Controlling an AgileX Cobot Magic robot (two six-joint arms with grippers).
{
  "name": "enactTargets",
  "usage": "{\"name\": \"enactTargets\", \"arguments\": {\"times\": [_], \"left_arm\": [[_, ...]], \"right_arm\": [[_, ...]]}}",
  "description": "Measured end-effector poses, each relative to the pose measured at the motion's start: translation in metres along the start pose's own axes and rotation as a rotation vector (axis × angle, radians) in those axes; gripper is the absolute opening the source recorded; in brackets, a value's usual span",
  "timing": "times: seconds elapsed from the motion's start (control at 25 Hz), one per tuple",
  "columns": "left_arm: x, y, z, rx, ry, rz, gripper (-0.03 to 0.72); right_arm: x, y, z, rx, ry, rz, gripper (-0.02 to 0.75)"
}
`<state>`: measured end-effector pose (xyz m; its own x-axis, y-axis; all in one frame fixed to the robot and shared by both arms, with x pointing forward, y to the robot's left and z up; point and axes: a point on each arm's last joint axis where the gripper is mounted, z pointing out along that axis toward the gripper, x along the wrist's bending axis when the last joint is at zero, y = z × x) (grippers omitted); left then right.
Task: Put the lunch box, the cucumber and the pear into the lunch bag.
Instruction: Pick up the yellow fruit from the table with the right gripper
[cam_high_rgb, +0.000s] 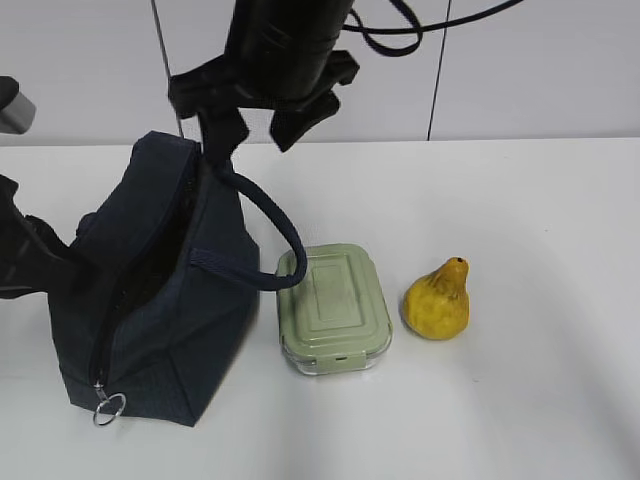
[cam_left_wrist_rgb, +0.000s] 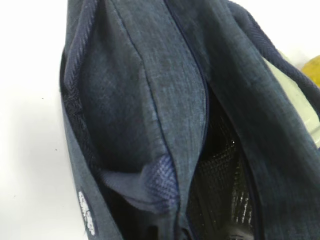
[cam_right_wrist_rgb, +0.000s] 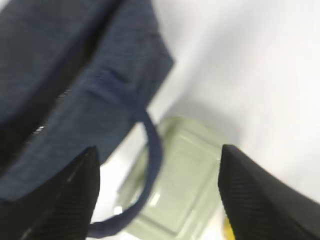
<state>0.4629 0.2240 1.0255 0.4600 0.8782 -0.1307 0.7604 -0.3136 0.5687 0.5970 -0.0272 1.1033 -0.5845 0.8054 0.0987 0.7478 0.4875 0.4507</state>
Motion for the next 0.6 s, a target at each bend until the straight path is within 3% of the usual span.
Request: {"name": "enactTargets", "arguments": {"times": [0.2,0.6], "left_arm": [[0.000,0.000,-0.001,0.000,0.000,0.001,0.002],[-0.001,0.000,-0.005,-0.009,0.002,0.009,0.002]], "right_arm": [[-0.030,-0.002,-0.001,0.022,-0.138,0.045,0.562],[-0.101,-0.035,0.012,0.147,-0.187,0.223,0.522]]}}
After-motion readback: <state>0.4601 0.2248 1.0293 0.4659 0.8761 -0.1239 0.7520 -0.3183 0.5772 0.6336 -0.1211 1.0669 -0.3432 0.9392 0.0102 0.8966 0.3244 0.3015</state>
